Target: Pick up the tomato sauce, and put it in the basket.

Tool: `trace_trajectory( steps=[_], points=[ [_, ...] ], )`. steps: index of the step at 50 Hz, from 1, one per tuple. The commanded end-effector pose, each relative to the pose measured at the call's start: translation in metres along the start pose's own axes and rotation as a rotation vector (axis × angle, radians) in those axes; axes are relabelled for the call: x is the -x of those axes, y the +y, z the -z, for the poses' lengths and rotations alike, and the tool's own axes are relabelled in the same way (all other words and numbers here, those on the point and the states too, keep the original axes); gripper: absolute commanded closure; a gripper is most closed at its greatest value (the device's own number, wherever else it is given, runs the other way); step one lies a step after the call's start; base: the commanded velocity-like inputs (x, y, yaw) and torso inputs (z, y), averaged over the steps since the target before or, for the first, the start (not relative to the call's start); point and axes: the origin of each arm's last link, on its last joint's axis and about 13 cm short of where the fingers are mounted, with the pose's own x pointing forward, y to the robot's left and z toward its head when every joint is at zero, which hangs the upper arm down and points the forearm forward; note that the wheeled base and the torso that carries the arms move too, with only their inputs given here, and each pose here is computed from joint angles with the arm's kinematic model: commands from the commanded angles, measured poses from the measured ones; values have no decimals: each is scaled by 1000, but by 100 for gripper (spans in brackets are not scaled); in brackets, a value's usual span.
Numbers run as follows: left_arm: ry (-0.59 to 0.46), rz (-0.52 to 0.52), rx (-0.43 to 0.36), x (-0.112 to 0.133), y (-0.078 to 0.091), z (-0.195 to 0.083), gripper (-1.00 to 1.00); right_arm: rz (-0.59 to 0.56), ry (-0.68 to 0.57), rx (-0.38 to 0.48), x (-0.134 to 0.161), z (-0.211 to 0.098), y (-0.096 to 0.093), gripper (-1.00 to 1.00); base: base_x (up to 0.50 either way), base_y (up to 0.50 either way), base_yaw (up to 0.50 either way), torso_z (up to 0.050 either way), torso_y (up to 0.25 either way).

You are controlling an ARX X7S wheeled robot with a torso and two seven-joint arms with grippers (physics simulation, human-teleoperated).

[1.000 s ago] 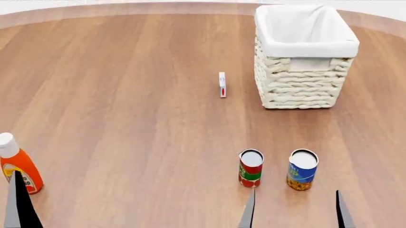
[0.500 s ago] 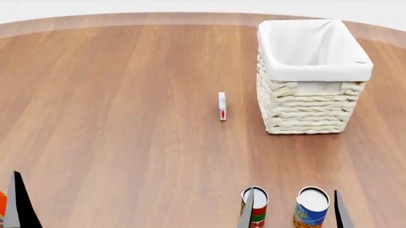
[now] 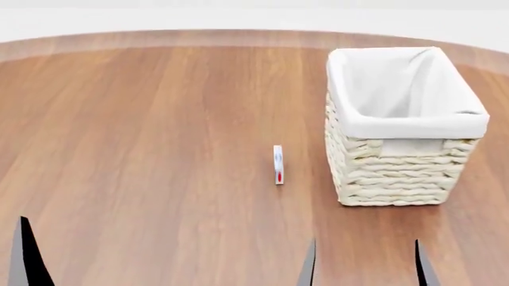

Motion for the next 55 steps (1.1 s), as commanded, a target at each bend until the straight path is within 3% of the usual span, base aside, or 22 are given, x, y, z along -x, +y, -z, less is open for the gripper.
trace_trajectory(
  steps=[1, 37, 55],
  points=[
    [1, 3, -10, 2, -1, 0, -100, -12, 20, -4, 2, 1, 0, -100, 324, 0, 0, 0, 0],
    [3, -4, -4, 3, 1, 1, -100, -16, 20, 2, 2, 2, 2, -100, 319, 0, 0, 0, 0],
    [2, 1, 0, 3, 0, 1, -100, -13, 71, -25, 9, 7, 2, -100, 0, 0, 0, 0, 1]
  ],
)
